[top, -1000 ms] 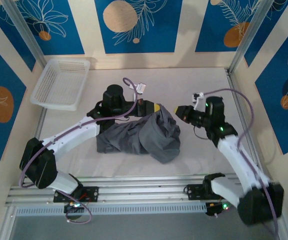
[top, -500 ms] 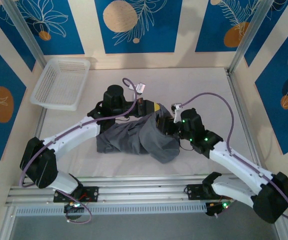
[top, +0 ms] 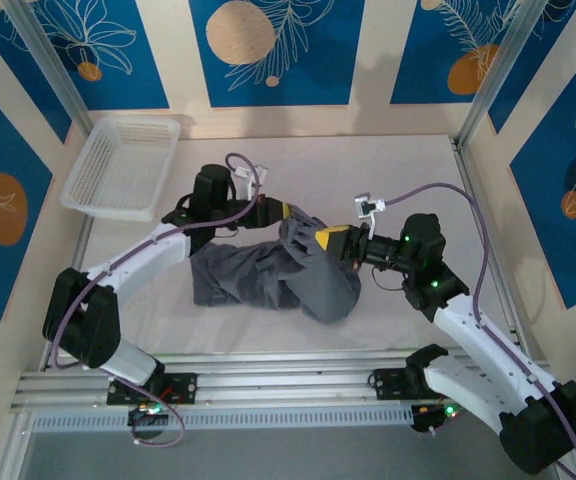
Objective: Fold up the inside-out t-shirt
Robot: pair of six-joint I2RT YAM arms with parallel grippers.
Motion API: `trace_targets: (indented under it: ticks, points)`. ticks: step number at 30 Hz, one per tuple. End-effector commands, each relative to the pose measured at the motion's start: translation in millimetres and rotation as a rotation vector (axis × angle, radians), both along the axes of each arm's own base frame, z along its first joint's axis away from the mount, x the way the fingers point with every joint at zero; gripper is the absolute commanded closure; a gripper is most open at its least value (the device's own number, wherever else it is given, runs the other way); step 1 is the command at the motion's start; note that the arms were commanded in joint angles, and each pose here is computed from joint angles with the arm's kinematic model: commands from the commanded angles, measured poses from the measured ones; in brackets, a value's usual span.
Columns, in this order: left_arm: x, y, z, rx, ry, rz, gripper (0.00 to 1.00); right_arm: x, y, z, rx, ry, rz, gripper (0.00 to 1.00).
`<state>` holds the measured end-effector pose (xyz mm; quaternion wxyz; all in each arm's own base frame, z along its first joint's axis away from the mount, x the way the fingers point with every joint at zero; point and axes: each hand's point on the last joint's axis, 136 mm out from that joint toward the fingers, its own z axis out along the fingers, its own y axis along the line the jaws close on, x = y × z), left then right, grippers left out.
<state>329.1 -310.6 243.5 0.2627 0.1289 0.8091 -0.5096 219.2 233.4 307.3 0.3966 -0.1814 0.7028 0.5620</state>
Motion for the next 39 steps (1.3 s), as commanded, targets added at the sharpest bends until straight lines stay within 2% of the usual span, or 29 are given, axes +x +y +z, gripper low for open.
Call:
trace_targets:
  ticks: [1,4,7,10,13,20,21,22,23,25,27,28,31,34,35,37,39]
  points:
    - [-4,18,5,0.078,-0.088,0.019,0.71,-8,3,7,0.058,0.033,0.086,1.0]
    - [-19,38,22,0.157,-0.188,0.042,0.49,7,1,-1,0.049,0.072,0.047,1.0]
    - [-37,48,35,0.188,-0.218,0.057,0.39,15,-1,-7,0.039,0.089,0.021,1.0]
    - [-54,42,29,0.244,-0.184,0.046,0.39,19,-2,-8,0.035,0.1,0.007,1.0]
    - [-63,19,21,0.26,-0.15,0.001,0.39,19,-2,-9,0.036,0.107,0.007,1.0]
    - [-54,-28,10,0.117,-0.083,-0.106,0.36,17,-1,-10,0.038,0.132,0.019,1.0]
    - [-50,-29,9,0.117,-0.083,-0.094,0.38,16,-1,-11,0.034,0.137,0.021,1.0]
    - [-46,-28,7,0.13,-0.088,-0.077,0.44,16,-1,-12,0.029,0.14,0.021,1.0]
    - [-44,-26,6,0.142,-0.095,-0.061,0.52,16,-1,-14,0.025,0.14,0.018,1.0]
    - [-38,-18,8,0.157,-0.122,-0.015,0.78,17,-3,-22,0.005,0.147,0.003,1.0]
    - [-37,-10,17,0.147,-0.147,0.01,0.96,22,-9,-34,-0.02,0.158,-0.034,1.0]
    - [-38,-7,26,0.119,-0.158,0.012,1.0,27,-15,-43,-0.022,0.17,-0.061,1.0]
    - [-41,1,58,-0.028,-0.156,0.008,1.0,51,-46,-86,-0.018,0.297,-0.199,1.0]
    - [-48,0,79,-0.141,-0.144,-0.036,1.0,61,-68,-140,-0.147,0.405,-0.302,0.99]
    - [-51,-2,83,-0.154,-0.149,-0.057,1.0,59,-68,-142,-0.176,0.408,-0.283,0.92]
    - [-56,-6,84,-0.163,-0.158,-0.099,1.0,52,-62,-128,-0.173,0.383,-0.218,0.71]
    - [-57,-6,78,-0.148,-0.159,-0.104,1.0,48,-65,-110,-0.156,0.327,-0.241,0.61]
